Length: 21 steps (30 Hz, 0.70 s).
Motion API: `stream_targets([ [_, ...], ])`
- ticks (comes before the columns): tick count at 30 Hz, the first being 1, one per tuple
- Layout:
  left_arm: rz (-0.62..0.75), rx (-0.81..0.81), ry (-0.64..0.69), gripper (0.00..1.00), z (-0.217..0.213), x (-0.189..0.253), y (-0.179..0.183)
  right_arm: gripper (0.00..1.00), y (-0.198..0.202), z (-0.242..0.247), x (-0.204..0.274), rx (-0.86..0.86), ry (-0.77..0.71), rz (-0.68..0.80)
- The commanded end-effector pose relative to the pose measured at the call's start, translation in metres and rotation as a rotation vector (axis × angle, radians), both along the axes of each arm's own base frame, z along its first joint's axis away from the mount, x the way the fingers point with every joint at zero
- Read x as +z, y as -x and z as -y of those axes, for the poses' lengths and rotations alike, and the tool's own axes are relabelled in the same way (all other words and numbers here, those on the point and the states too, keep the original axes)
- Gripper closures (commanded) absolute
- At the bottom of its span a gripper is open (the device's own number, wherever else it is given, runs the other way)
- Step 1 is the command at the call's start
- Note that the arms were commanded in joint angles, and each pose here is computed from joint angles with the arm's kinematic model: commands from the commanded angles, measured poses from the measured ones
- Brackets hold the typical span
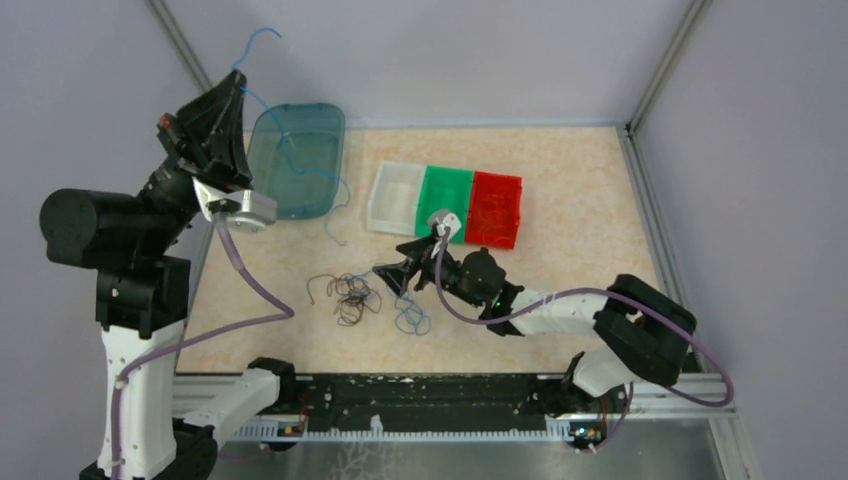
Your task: Untangle the cables
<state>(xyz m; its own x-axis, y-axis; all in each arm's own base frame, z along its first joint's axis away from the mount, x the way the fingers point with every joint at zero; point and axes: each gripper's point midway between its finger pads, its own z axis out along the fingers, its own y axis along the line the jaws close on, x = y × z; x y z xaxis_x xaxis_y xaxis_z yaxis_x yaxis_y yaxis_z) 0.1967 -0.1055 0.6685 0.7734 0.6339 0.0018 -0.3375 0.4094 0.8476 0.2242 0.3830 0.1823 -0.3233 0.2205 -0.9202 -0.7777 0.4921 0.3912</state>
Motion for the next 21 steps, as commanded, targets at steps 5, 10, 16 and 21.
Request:
stream_targets([
  [5, -0.430, -0.262, -0.044, 1.00, 0.037, -0.097, -0.001, 0.17, 0.031, 0.006, 0.128, 0.119, -0.178, 0.234],
  [10, -0.621, -0.339, 0.012, 1.00, 0.046, -0.134, -0.008, 0.16, 0.024, 0.022, 0.167, 0.054, -0.126, 0.329],
  [16, -0.818, -0.398, 0.047, 1.00, 0.055, -0.167, -0.011, 0.16, 0.019, 0.028, 0.207, 0.022, -0.080, 0.452],
  [21, -0.938, -0.386, 0.069, 1.00, 0.055, -0.194, -0.016, 0.16, 0.044, 0.010, 0.244, 0.191, -0.132, 0.528],
])
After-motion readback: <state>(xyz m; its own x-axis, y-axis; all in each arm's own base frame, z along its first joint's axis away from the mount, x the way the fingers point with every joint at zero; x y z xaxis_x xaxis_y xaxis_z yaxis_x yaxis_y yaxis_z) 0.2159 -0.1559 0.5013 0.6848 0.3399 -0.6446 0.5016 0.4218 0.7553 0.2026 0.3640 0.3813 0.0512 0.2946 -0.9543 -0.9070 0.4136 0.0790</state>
